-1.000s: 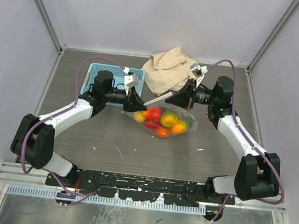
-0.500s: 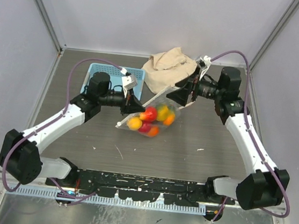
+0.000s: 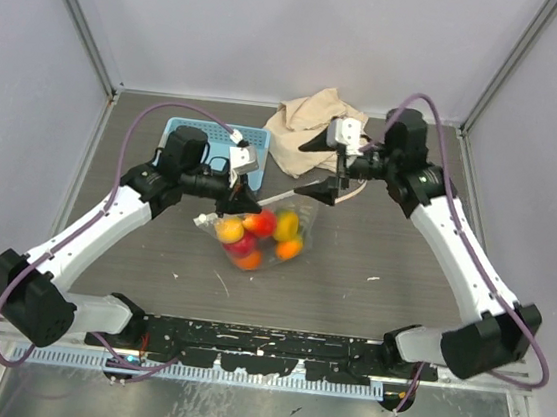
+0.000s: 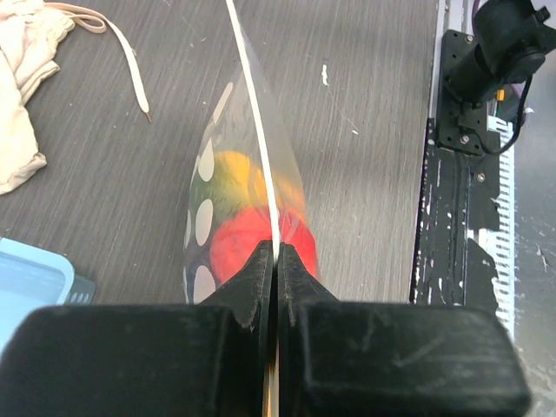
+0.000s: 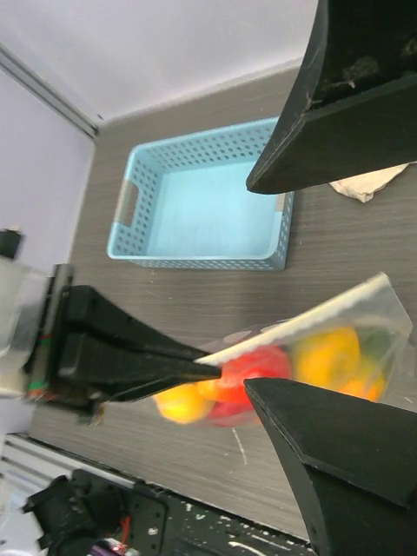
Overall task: Open the zip-top bag and remove the fake food
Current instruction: Adjust the zipper food storage bag at the center of the board.
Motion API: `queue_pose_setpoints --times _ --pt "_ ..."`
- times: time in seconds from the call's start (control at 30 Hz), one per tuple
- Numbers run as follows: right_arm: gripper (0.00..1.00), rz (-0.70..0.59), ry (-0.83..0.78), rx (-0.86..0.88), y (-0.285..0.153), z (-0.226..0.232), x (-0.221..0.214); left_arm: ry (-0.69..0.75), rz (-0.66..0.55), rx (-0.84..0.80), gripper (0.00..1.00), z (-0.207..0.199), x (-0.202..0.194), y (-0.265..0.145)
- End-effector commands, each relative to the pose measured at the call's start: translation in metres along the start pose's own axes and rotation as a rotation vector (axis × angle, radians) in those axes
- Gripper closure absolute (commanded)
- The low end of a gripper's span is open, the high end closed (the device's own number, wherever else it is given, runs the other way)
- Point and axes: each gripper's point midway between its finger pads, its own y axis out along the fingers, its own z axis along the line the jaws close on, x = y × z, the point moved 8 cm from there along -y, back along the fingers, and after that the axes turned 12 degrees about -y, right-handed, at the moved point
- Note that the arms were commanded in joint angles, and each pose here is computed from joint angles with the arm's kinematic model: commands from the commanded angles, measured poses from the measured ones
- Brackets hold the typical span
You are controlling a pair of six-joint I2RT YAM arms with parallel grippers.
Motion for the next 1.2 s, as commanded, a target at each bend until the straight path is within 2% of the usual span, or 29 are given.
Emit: queue_pose_setpoints --times 0.0,0.23,0.37,0.43,0.53,0.6,0.7,0.83,0.93,1.0,1.17 --pt "0.12 0.104 -0.053 0.114 0.023 0.003 -0.022 0.117 -0.033 -0.043 1.0 -0.01 0.024 -0.01" --pt "0.29 0.215 0.051 0.226 0.052 0.024 -0.048 0.089 -0.05 -0.079 1.0 -0.013 0.023 -0.007" --pt "0.4 0.223 0.084 0.276 0.064 0.039 -0.055 0.06 -0.058 -0.095 1.0 -0.011 0.019 -0.002" --pt "0.53 0.223 0.092 0.289 0.067 0.044 -0.055 0.034 -0.05 -0.097 1.0 -0.01 0.016 0.0" --pt "0.79 0.232 0.107 0.287 0.067 0.046 -0.055 -0.012 -0.054 -0.088 1.0 -0.009 0.014 0.001" --pt "0.89 0.242 0.114 0.267 0.064 0.048 -0.053 -0.06 -0.079 -0.061 0.98 -0.009 0.014 0.001" --pt "0.99 0.258 0.113 0.214 0.058 0.051 -0.051 -0.115 -0.165 -0.023 0.65 -0.016 0.017 -0.004" --pt "0.99 0.209 0.106 0.164 0.046 0.065 -0.048 -0.125 -0.377 -0.012 0.28 -0.035 0.016 -0.02" --pt "0.99 0.151 0.103 0.12 0.034 0.073 -0.046 -0.106 -0.489 0.021 0.08 -0.05 0.008 -0.039" --pt "0.99 0.131 0.122 0.082 0.026 0.075 -0.046 -0.131 -0.537 0.065 0.01 -0.056 0.001 -0.049" --pt "0.99 0.071 0.219 0.02 0.009 0.066 -0.042 -0.179 -0.65 0.169 0.02 -0.061 -0.024 -0.064"
